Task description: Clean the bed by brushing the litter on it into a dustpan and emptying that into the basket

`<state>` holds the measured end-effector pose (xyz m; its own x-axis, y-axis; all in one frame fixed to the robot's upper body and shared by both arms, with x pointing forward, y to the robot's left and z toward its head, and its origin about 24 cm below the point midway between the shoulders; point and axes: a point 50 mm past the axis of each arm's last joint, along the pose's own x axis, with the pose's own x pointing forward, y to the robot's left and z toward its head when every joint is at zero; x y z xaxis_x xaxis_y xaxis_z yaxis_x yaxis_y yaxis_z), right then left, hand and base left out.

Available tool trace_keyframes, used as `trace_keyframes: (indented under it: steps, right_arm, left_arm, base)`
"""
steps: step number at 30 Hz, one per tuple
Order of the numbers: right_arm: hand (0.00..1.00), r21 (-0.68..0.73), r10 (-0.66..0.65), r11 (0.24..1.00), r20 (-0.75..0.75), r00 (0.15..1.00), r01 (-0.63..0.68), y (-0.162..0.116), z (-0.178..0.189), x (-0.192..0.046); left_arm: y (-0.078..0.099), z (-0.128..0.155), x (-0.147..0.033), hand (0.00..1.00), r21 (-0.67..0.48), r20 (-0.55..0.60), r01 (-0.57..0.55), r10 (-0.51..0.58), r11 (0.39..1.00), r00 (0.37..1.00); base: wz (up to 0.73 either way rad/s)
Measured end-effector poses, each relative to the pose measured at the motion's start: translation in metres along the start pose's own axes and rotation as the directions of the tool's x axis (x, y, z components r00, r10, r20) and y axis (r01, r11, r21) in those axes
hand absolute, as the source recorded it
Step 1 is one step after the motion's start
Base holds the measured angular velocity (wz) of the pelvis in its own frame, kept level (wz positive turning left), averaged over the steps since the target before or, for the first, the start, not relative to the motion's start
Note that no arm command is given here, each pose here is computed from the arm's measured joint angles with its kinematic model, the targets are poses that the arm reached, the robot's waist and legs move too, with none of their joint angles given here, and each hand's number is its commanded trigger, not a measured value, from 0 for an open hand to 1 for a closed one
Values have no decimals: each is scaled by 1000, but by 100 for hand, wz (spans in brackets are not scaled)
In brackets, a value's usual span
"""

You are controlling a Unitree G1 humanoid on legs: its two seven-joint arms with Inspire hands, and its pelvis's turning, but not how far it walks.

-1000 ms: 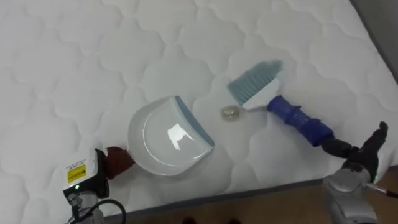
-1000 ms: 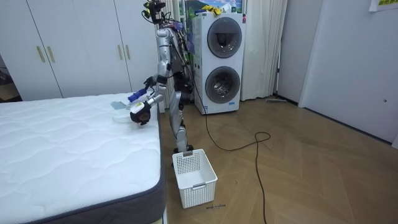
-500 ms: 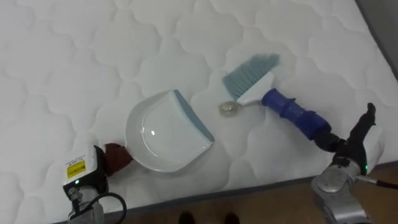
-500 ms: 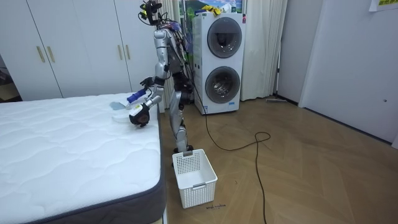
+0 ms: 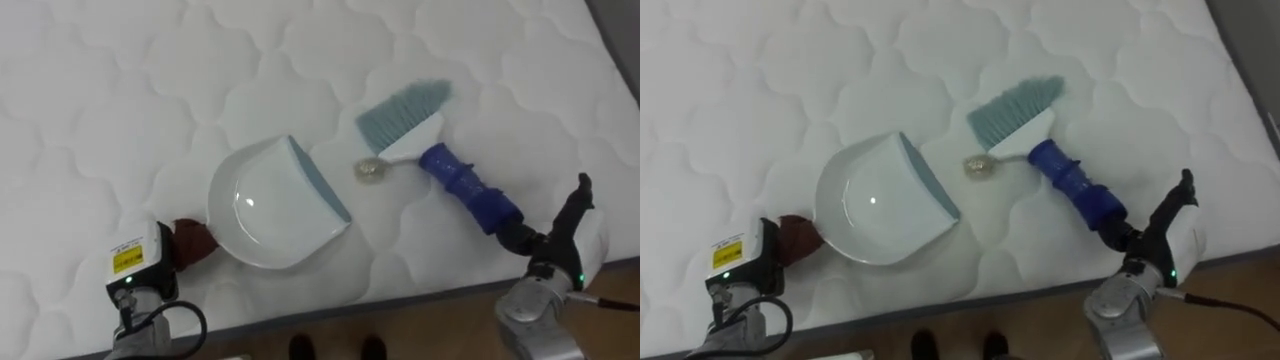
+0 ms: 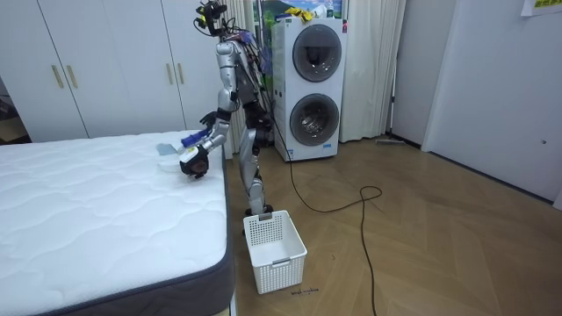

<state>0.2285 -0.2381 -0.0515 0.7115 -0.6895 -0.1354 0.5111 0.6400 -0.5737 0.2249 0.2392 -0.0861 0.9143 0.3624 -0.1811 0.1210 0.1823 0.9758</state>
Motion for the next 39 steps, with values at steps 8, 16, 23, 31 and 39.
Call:
trace_keyframes:
  steps: [8,16,23,31,39]
  right_arm:
    - [0,70,-39,996,-146,988,50,-4,-16,-1]
    - [0,101,-118,986,-146,982,134,-18,-14,9]
    - [0,98,-157,980,-141,977,171,-21,-13,11]
    - [0,87,-175,978,-133,975,188,-24,-13,11]
    - [0,75,-165,982,-103,981,173,-25,-10,14]
  left_arm:
    - [5,-2,2,100,10,36,-42,41,999,999]
    - [9,-5,4,100,16,38,-60,60,998,997]
    - [11,-2,5,100,8,48,-69,69,998,996]
    - [10,-3,5,100,17,45,-56,55,998,997]
    - [9,-4,6,100,20,36,-23,23,1000,999]
  base:
    - [0]
    - [1]
    - [0]
    - [0]
    - [0]
